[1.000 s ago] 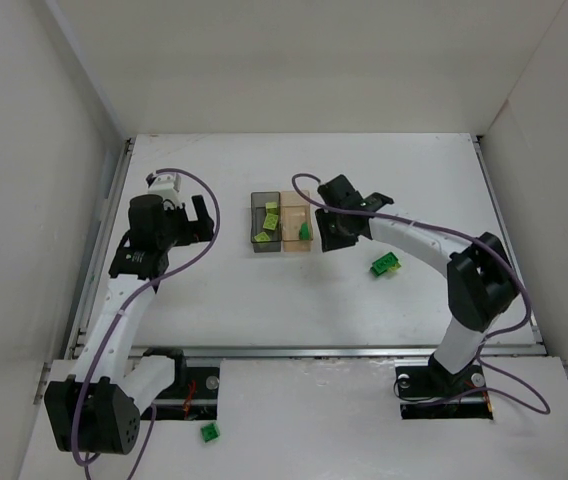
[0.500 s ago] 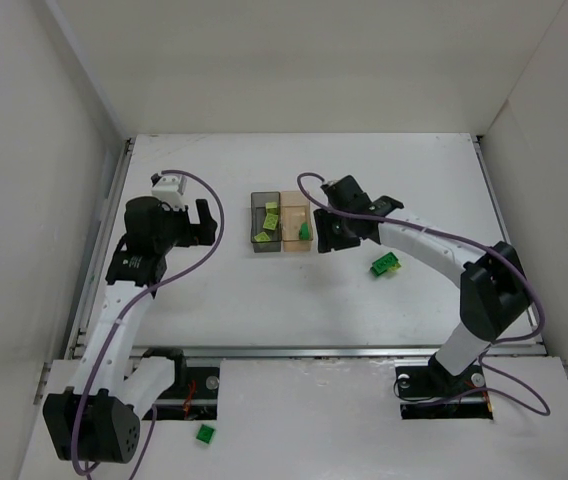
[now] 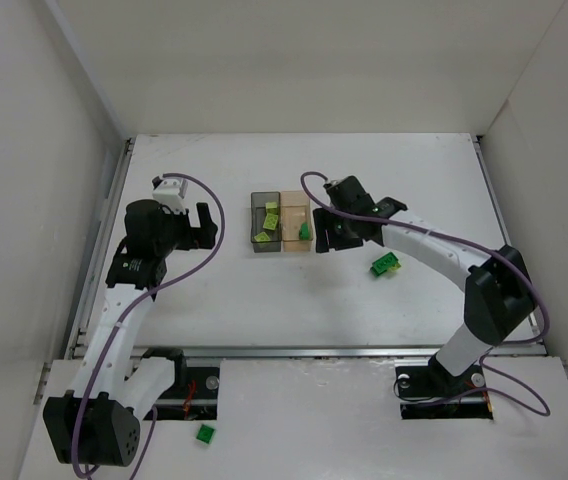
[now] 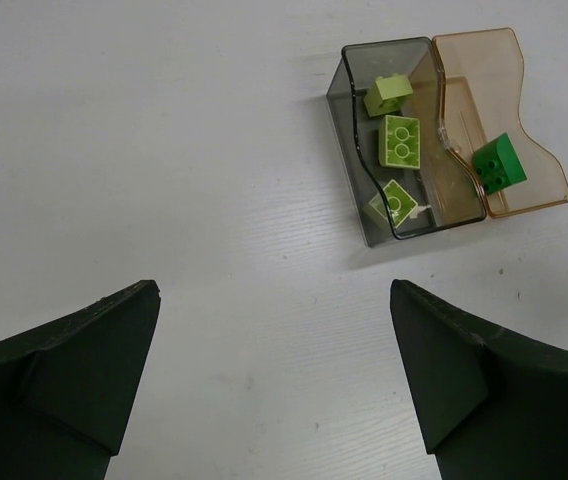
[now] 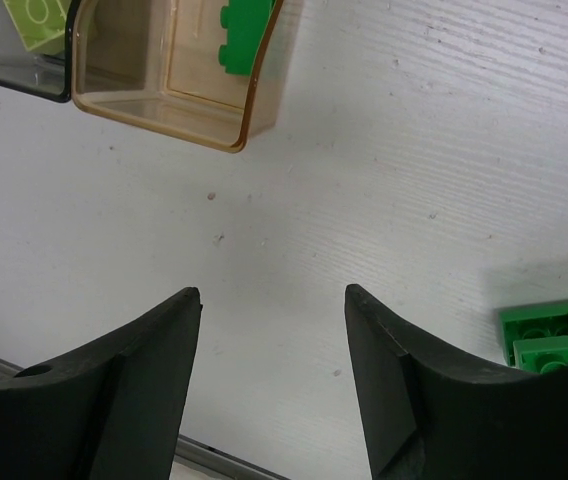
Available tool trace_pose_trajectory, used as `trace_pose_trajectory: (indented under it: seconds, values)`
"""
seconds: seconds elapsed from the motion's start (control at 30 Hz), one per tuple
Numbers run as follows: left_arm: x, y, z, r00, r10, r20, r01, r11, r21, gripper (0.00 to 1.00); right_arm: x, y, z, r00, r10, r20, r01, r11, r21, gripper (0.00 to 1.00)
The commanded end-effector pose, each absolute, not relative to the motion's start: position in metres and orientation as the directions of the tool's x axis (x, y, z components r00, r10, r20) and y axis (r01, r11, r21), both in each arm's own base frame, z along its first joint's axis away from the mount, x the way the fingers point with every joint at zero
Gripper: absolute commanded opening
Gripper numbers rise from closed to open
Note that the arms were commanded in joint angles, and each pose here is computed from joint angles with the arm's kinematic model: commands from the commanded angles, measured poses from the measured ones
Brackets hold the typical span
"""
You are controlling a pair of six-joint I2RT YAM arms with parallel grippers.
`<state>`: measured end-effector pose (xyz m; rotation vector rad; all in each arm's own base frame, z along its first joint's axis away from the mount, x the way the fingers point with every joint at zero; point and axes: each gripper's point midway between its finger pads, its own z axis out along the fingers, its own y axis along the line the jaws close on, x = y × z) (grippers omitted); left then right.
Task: Sort the legos into containers by color
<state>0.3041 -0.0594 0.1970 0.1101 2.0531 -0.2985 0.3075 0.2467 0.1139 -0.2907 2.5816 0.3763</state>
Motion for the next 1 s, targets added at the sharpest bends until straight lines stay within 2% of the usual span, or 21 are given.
trace_pose_trajectory:
  seconds: [0.0,0.97]
  values:
    - [0.3048,-0.0608,0.2041,-0.458,-0.04,-0.888,0.226,0.961,-0.16,0.99,0.3142,0.2511,0.135,-0.813,-0.085,-0.577,-0.273,0.93,0.247,0.65]
    - [0.3002,-0.0644,0.2036,-0.471,-0.057,-0.88,0.231,0.955,-0.185,0.99,0.3093,0.2449,0.1308,-0.813,-0.097,-0.575,-0.275,0.933,0.231,0.65]
